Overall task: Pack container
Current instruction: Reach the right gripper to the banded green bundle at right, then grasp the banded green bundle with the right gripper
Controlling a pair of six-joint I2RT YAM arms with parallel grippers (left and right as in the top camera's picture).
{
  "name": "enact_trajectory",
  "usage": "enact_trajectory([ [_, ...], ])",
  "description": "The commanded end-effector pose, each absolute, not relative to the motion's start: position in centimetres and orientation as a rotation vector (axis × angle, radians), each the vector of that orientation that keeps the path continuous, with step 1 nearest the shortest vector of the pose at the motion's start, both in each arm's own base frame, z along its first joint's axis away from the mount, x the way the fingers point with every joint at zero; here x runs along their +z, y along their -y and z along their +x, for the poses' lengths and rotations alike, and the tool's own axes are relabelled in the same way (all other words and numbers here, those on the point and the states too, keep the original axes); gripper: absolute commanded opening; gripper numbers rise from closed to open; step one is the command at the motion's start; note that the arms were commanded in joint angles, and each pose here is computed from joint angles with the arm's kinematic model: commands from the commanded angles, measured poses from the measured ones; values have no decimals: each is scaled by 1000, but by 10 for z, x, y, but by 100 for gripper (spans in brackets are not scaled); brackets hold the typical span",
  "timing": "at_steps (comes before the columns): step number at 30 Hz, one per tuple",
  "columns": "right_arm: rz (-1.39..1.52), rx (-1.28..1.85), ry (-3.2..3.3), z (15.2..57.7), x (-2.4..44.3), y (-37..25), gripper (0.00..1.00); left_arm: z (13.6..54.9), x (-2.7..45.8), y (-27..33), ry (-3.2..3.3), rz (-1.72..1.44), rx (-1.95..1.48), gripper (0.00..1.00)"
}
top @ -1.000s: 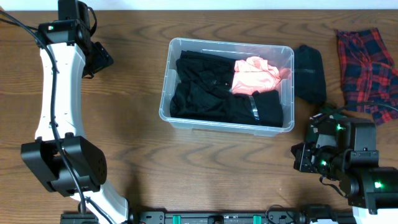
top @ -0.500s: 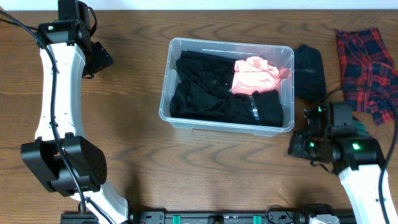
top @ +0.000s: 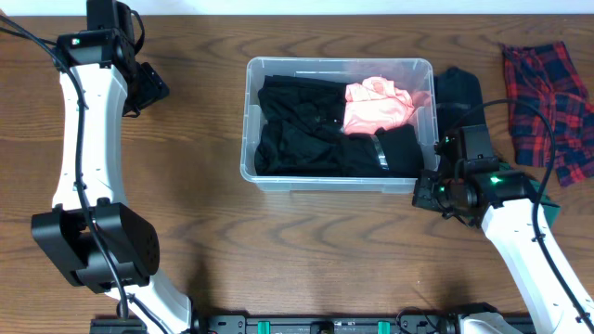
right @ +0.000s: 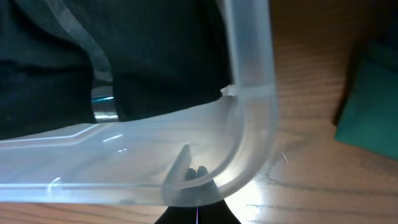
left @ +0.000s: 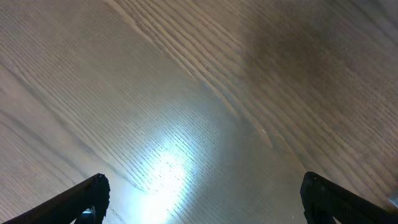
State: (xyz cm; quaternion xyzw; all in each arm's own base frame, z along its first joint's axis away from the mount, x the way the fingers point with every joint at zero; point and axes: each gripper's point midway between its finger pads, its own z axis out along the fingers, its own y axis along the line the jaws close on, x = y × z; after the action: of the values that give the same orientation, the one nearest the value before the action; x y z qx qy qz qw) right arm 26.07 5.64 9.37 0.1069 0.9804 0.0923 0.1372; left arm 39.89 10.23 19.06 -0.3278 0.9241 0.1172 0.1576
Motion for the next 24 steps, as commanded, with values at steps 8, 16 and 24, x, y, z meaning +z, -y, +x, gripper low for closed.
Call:
enact_trajectory([
  [8,318,191,-2865,250,113,-43,1,397,187,-105,-2653,-949,348,98],
  [16,565,-142,-2707,248,186,41,1,397,187,-105,-2653,-949,348,98],
  [24,953,-188,-2580,240,188,105,9,397,187,-105,-2653,-949,348,98],
])
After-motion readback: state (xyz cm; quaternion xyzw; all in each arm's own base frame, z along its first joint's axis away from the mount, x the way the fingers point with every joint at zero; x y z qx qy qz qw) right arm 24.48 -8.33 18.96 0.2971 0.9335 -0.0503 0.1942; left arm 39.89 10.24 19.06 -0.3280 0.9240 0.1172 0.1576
